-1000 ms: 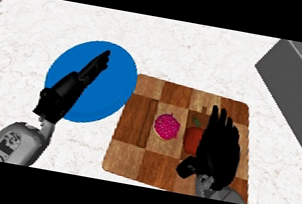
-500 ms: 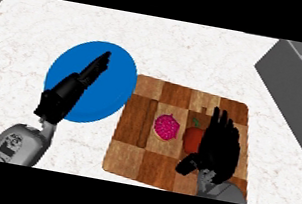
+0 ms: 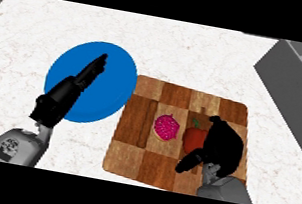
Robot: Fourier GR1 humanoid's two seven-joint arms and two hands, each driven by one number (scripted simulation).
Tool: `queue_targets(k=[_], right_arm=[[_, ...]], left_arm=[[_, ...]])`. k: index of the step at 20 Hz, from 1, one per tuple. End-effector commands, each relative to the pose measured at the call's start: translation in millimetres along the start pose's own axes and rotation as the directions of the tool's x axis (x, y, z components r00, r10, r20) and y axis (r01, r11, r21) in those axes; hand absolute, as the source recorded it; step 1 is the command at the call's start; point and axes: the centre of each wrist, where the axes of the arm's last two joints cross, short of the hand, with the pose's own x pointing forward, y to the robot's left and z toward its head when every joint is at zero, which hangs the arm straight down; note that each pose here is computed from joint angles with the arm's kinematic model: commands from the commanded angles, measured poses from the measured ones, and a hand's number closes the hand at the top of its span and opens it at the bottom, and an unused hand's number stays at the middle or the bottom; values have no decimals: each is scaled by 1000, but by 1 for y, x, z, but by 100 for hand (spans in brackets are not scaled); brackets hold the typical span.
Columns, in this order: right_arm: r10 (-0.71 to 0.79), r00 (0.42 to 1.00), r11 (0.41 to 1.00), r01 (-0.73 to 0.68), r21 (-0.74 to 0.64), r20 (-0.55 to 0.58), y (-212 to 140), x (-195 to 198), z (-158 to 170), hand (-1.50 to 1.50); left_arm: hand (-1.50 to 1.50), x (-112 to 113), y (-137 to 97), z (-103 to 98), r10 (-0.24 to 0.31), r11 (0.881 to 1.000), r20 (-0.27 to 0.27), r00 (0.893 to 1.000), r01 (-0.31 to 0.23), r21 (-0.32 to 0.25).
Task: Pick the bell pepper from the cutting board and place it in the cardboard box
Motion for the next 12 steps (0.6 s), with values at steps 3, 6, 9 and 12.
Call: queue_targets(k=[3,6,9,12], right_arm=[[107,994,994,-108,-16,-35,13,2,13,150],[155,975,988,-156,-9,158,-13,-55,-16,150],[237,814,957,-289,15,530,-15,-70,-4,150],[284,626,925,-377,-36,727,-22,-79,4,150]], left_arm=[[0,14,-6,-12,3,1000,6,1000,-3,0],[0,5,-3,1,7,1000,-21,1000,-7,0],[0,0,-1,1,9,1000,-7,1000,-9,-10],[0,1,-2,-3,4,1000,-4,1000,-4,-10]])
